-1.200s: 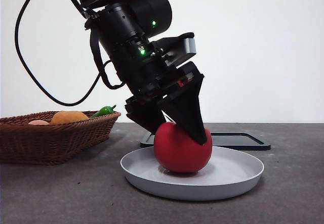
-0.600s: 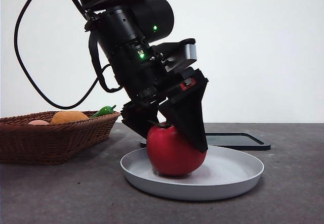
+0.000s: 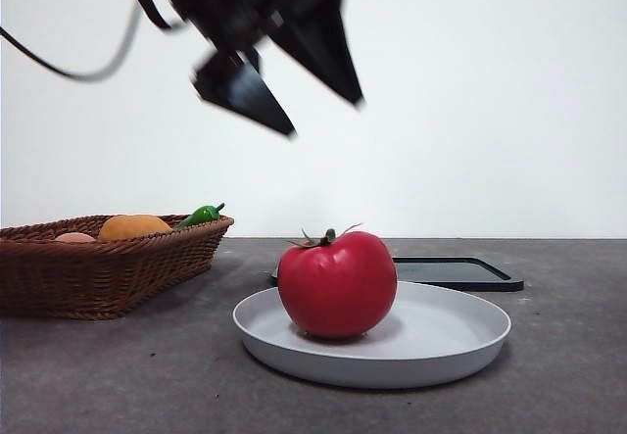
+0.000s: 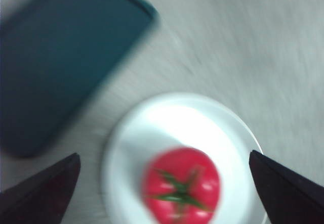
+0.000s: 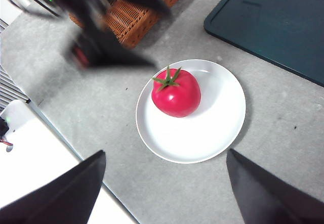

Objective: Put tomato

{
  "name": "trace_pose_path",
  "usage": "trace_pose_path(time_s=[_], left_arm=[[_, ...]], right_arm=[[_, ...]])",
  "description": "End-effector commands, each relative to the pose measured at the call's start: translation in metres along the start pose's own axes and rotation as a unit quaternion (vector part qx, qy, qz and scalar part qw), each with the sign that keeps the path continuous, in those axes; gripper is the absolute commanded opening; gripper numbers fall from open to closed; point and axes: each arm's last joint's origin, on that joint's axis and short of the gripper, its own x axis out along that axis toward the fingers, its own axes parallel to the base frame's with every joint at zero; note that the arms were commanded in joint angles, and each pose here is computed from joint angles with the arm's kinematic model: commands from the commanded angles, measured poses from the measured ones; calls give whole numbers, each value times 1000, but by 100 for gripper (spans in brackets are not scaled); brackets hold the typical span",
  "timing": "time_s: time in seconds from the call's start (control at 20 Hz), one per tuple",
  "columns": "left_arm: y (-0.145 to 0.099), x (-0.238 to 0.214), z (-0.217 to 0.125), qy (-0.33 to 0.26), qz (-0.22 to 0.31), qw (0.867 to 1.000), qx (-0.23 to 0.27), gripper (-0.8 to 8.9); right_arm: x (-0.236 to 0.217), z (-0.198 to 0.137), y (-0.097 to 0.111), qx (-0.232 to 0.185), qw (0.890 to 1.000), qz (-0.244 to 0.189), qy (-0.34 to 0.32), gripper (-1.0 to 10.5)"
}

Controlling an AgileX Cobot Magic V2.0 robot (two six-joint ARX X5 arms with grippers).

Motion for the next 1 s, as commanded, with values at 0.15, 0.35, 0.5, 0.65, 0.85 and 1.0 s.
trace_pose_path(time_s=[0.15, 0.35, 0.5, 0.65, 0.85, 1.0], left_arm=[[21, -68, 11, -83, 58, 994, -47, 532], [41, -128, -7, -112, 70, 987, -93, 531], [46, -159, -27, -92, 78, 984, -132, 531], [38, -173, -44, -52, 56, 983, -165, 531], [13, -180, -58, 5, -12, 983, -185, 531], [2, -182, -60, 19, -26, 983, -181, 530]], right_arm=[[-3, 5, 2, -12, 1000, 2, -10, 379], [-3, 7, 2, -17, 1000, 2, -19, 379], [-2, 9, 2, -21, 999, -2, -27, 379], [4, 12, -1, -16, 1000, -1, -18, 379], [17, 17, -8, -4, 1000, -1, 6, 379], [26, 19, -13, 3, 1000, 0, 21, 379]])
